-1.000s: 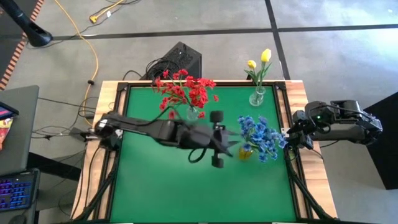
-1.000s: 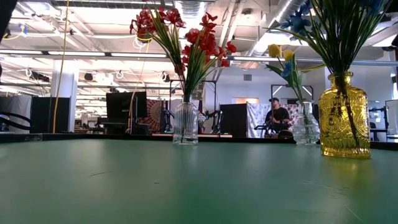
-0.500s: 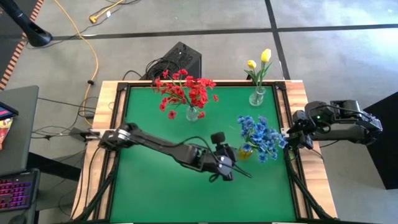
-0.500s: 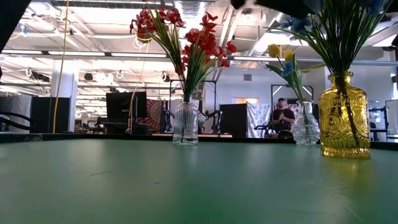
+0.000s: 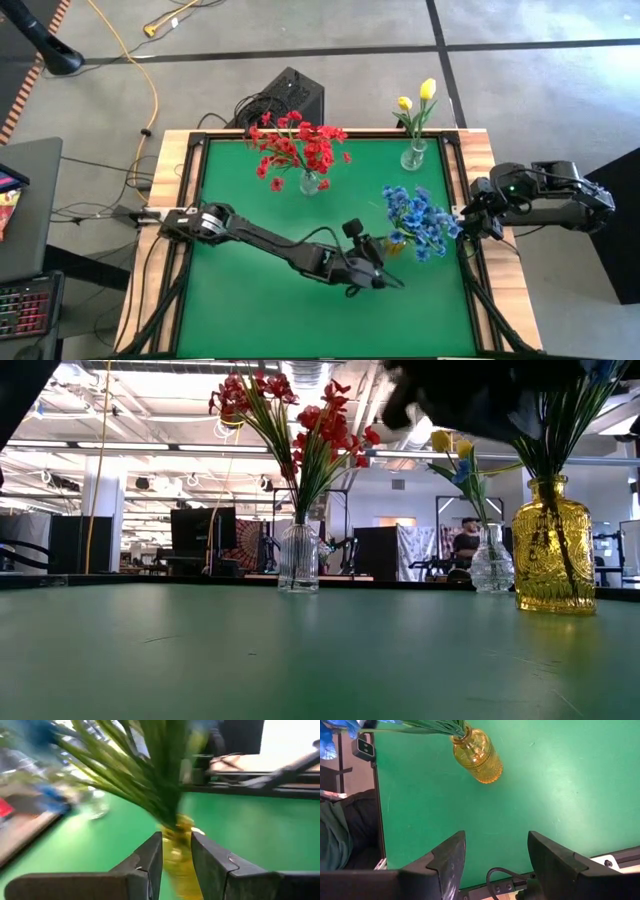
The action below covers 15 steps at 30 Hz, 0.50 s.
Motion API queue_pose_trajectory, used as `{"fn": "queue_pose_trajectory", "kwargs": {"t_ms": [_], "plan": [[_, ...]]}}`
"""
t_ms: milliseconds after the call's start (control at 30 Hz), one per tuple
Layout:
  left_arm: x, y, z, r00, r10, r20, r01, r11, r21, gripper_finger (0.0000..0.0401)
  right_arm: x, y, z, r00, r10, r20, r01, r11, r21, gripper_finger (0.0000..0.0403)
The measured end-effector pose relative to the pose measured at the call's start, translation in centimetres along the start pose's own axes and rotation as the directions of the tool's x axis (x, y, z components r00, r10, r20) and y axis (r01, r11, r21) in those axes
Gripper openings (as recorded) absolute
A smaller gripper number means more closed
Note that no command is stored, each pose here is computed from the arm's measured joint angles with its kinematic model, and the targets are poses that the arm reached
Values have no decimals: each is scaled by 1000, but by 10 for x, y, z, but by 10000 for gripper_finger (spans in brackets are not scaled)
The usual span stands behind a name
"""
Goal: Sort flowers into vase by color
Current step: Put the blue flowers into the yellow transparent vase
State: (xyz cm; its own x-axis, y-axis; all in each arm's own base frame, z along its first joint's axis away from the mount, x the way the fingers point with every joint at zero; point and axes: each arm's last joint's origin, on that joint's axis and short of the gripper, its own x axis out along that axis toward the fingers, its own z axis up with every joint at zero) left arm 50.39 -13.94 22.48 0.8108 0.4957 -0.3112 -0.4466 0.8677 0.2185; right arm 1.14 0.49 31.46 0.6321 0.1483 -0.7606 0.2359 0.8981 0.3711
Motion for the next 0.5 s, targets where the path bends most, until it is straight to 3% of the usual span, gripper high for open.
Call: {"fn": "queue_pose_trajectory", "kwargs": {"t_ms": [133, 233, 500], "plan": [[3, 2, -20, 984, -112, 137, 124, 989, -79, 91, 0, 0, 0, 1000, 0, 0, 0, 1000, 0, 239], [5, 13, -18, 972, -90, 219, 131, 975, -181, 91, 0, 0, 0, 1000, 0, 0, 0, 1000, 0, 239], [23, 32, -20, 968, -98, 231, 154, 959, -240, 91, 0, 0, 0, 1000, 0, 0, 0, 1000, 0, 239]]}}
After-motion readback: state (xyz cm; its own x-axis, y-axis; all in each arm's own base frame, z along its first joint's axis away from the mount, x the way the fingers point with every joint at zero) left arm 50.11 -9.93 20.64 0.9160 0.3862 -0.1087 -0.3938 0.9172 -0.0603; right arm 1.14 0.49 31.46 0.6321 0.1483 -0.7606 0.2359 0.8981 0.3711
